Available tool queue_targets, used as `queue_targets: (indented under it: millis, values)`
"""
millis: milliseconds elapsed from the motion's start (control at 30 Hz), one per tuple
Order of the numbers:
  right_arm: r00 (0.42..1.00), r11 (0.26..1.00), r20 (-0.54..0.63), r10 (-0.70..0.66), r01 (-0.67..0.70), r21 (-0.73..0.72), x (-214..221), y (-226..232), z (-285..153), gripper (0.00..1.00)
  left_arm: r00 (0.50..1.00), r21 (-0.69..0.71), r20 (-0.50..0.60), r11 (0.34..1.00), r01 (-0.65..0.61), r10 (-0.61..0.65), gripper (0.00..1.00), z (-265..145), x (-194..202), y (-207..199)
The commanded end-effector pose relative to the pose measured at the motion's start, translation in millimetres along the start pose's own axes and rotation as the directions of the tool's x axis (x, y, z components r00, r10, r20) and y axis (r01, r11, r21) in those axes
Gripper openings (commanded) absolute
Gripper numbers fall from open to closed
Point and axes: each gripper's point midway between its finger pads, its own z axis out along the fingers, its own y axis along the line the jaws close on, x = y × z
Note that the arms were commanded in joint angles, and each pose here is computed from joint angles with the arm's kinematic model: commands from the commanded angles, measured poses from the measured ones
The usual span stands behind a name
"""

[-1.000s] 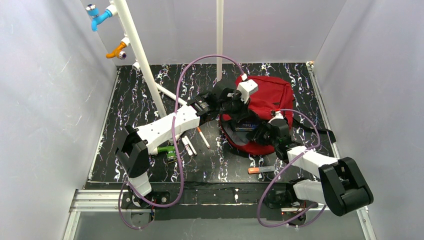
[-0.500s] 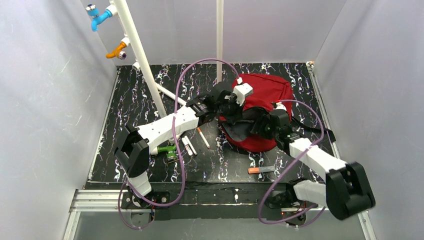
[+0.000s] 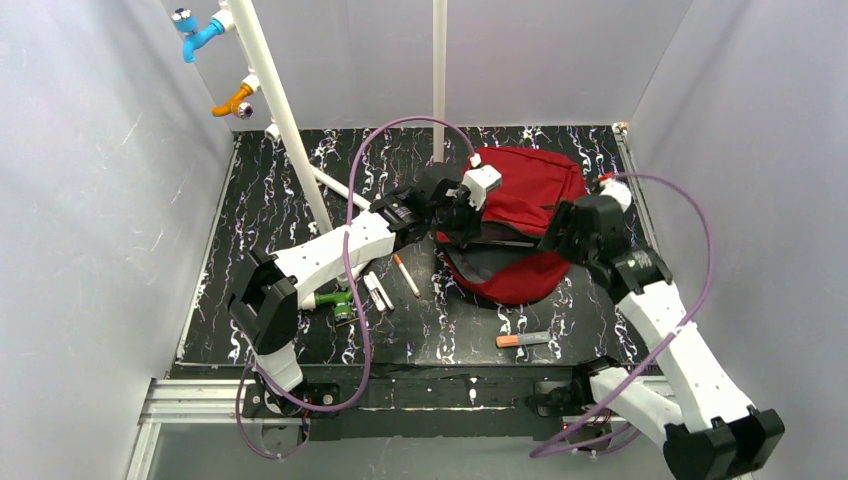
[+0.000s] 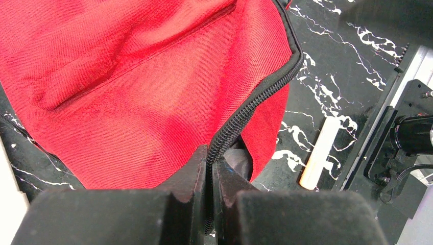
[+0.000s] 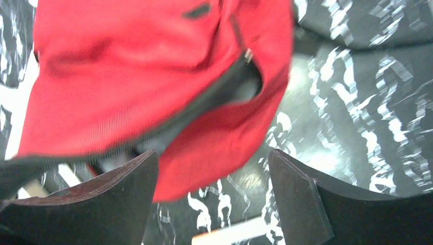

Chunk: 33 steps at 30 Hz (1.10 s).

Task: Pack the student bag
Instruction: Place the book in the student bag, then zip the student bag at the center of the board.

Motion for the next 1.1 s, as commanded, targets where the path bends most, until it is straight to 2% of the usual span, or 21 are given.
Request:
queue_targets:
  millis: [0,67,133,333,633,1067]
  values:
    - [0.994,0.973,0.081,-0.070,0.050,0.227,-58.8,-38.3,1.6,0.85,0.999,0.002,0.053,1.000,0.005,-0.005,0.00,-23.3,-20.4,-2.1]
    - [0.996,0.983,0.077,-0.033,0.018,0.185,-77.0,-43.3,11.2,0.82,0.999,0.009,0.045,1.000,0.013,-0.013,0.00,-23.2,-18.1,-3.7]
    - [0.997,0.996,0.081,-0.010,0.002,0.094,-91.7,-38.8,21.5,0.83,0.999,0.014,0.029,1.000,0.026,-0.026,0.00,-22.1,-13.2,-4.4]
    - [0.999,0.999,-0.051,-0.011,0.008,-0.047,-81.5,-13.0,69.0,0.74,0.997,0.047,-0.027,0.996,0.074,-0.073,0.00,-15.1,3.4,-10.6]
    - [0.991,0.999,-0.122,-0.049,0.050,0.003,-73.8,-20.7,109.1,0.50,0.992,0.108,-0.072,0.988,0.113,-0.105,0.00,-12.1,15.0,-22.1]
    - [0.977,0.988,-0.193,-0.091,0.113,0.103,-63.6,-21.6,150.6,0.42,0.987,0.151,-0.106,0.979,0.134,-0.118,0.00,-12.2,21.1,-29.8]
